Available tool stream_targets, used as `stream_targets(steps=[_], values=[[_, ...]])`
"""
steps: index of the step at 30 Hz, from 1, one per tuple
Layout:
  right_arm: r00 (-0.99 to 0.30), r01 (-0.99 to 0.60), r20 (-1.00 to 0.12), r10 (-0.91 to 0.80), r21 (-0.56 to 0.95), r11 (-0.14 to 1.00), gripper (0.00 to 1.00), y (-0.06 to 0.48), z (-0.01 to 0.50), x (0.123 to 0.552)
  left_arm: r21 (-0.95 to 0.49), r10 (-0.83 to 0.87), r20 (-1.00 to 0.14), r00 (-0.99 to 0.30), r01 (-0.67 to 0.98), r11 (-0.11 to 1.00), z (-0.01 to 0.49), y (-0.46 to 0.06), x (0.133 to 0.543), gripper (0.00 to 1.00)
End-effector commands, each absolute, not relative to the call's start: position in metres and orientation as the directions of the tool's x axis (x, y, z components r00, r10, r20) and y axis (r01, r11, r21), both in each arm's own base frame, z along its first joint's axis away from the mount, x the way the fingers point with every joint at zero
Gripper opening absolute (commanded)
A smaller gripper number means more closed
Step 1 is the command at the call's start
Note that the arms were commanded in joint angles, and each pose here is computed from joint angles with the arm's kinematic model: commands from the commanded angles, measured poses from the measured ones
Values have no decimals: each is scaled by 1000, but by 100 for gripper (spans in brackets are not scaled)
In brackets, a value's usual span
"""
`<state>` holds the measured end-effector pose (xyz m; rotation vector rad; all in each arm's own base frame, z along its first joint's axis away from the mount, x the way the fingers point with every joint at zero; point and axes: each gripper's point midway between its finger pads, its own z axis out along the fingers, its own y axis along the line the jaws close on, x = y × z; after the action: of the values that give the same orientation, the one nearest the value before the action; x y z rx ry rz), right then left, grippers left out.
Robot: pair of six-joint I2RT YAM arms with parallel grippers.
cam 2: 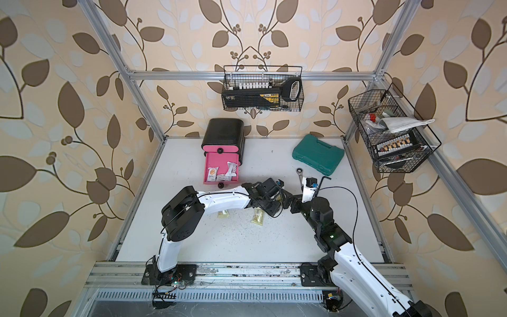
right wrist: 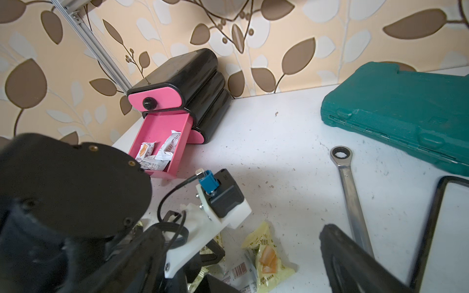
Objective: Place the cookies into the drawer by color
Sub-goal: Pick up the cookie at the center of the board.
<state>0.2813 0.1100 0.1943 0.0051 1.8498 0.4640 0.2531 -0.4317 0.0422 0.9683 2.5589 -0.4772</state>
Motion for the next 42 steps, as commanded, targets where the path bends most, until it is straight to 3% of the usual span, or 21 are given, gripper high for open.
stream_targets(steps=[1,9,17,23,31,35,42], values=[[-327,-221,-914,240,321,921,99,110,192,281,-233,587,-430,-686,712,662,38,-441,245,56],[-330,-225,-913,239,322,920,99,111,191,282,-201,633,-367,-682,722,662,9,-438,227,56],[-330,-225,-913,241,324,919,99,111,191,282,-20,692,-286,-662,727,687,-16,-410,220,56],[-331,-224,-913,239,322,920,99,111,191,282,-3,724,-239,-647,746,665,-24,-398,205,62],[-334,-219,-912,240,322,921,99,111,190,283,-6,688,-259,-678,714,701,-22,-392,204,38],[-330,-220,-913,241,322,921,99,110,191,282,0,661,-300,-688,693,721,-10,-390,208,34],[-329,-218,-913,242,322,921,99,110,191,283,-115,560,-452,-695,668,736,44,-400,209,28]])
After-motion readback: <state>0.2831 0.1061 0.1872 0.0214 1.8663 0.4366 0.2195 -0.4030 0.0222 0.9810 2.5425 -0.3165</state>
